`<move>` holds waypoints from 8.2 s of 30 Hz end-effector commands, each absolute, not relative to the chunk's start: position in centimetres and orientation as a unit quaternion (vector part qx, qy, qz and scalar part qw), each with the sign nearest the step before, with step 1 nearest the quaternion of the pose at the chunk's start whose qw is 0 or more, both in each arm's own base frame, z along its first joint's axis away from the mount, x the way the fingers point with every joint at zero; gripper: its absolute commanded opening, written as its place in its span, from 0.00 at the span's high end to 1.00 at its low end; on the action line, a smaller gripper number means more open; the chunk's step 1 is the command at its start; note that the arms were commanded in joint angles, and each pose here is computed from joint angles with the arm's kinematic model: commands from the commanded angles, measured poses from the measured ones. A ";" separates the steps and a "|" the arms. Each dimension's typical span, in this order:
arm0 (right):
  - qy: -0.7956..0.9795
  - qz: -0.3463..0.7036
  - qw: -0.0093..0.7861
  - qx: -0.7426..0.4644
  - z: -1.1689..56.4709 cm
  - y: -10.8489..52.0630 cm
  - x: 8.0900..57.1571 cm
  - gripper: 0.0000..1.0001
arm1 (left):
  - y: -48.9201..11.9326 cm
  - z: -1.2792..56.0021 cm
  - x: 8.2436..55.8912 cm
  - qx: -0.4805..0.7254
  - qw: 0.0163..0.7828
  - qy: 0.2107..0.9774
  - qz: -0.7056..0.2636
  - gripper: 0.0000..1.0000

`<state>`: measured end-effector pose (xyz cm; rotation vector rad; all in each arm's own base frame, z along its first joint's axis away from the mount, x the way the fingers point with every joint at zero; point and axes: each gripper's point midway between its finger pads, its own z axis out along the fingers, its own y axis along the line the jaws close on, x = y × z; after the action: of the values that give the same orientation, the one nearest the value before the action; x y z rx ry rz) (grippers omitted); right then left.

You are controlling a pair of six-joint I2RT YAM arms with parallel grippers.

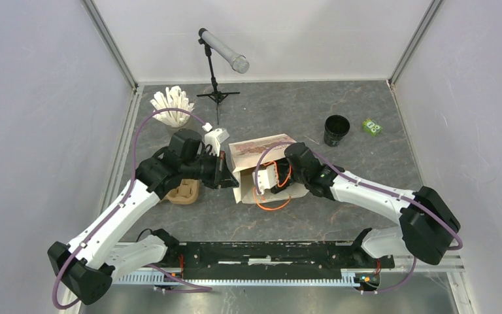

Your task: Pack the takeout coffee

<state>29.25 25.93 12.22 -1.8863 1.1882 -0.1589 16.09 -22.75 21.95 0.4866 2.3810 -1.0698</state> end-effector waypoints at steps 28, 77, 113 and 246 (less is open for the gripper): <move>0.481 -0.058 0.414 -0.771 14.5 24.1 27.9 0.02 | -22.7 23.6 16.5 0.180 0.248 0.872 -0.382 0.98; 0.480 -0.021 0.460 -0.747 18.1 26.2 27.1 0.11 | -23.3 24.5 16.9 0.183 0.236 0.874 -0.384 0.98; 0.478 0.012 0.479 -0.736 25.2 27.9 25.6 0.43 | -24.1 26.9 17.4 0.113 0.194 0.887 -0.403 0.98; 0.643 0.089 0.709 -0.276 39.7 20.4 26.8 0.02 | -4.9 42.6 29.9 -0.130 0.476 0.851 -0.177 0.98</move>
<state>27.18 21.39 36.61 -0.6857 1.4783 0.1837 32.51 -2.67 38.56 -0.3837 2.1581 -0.2686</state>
